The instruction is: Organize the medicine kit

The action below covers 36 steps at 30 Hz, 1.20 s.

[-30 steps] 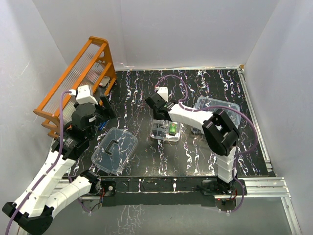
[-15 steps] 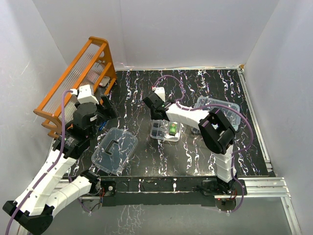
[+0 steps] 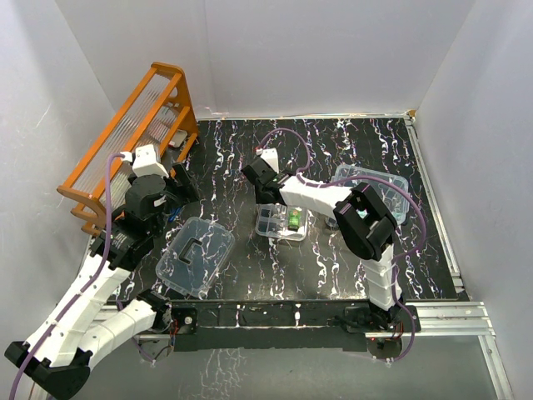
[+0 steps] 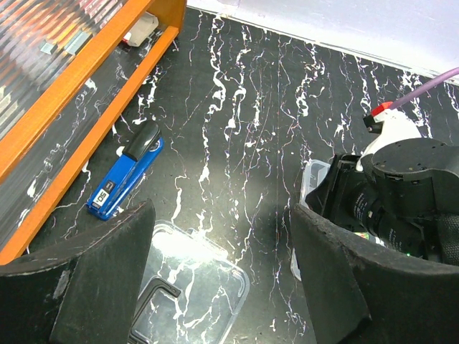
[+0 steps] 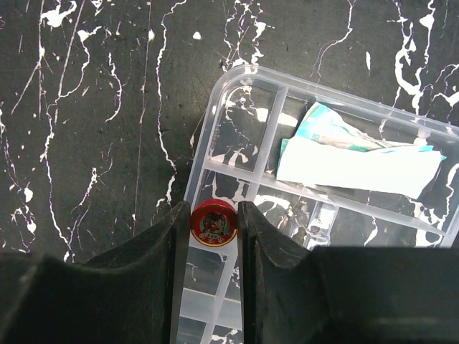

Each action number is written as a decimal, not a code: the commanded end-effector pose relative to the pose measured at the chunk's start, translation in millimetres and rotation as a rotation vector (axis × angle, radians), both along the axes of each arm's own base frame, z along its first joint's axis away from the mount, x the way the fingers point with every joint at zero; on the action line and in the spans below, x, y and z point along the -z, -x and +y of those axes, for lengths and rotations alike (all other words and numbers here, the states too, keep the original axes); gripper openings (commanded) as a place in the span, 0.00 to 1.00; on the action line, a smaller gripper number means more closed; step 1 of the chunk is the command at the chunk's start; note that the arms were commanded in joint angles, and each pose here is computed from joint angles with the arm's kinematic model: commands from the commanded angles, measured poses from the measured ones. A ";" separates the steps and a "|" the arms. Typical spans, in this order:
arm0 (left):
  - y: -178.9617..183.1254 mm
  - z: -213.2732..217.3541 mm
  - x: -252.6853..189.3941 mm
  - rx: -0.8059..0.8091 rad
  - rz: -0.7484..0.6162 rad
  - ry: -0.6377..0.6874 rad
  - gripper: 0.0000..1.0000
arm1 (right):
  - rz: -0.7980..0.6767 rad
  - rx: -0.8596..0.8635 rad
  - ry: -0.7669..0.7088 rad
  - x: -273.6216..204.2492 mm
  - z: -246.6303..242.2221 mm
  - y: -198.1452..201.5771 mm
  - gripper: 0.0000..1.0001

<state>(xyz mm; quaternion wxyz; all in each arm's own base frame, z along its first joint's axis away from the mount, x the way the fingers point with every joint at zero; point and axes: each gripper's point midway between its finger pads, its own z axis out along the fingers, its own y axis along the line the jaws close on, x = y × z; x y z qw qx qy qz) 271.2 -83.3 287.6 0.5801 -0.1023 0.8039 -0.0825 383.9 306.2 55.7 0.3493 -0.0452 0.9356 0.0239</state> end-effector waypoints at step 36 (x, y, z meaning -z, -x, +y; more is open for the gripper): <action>-1.4 -15.7 18.4 0.071 0.039 0.018 0.75 | -0.013 0.187 -0.009 -28.8 -57.4 8.8 0.36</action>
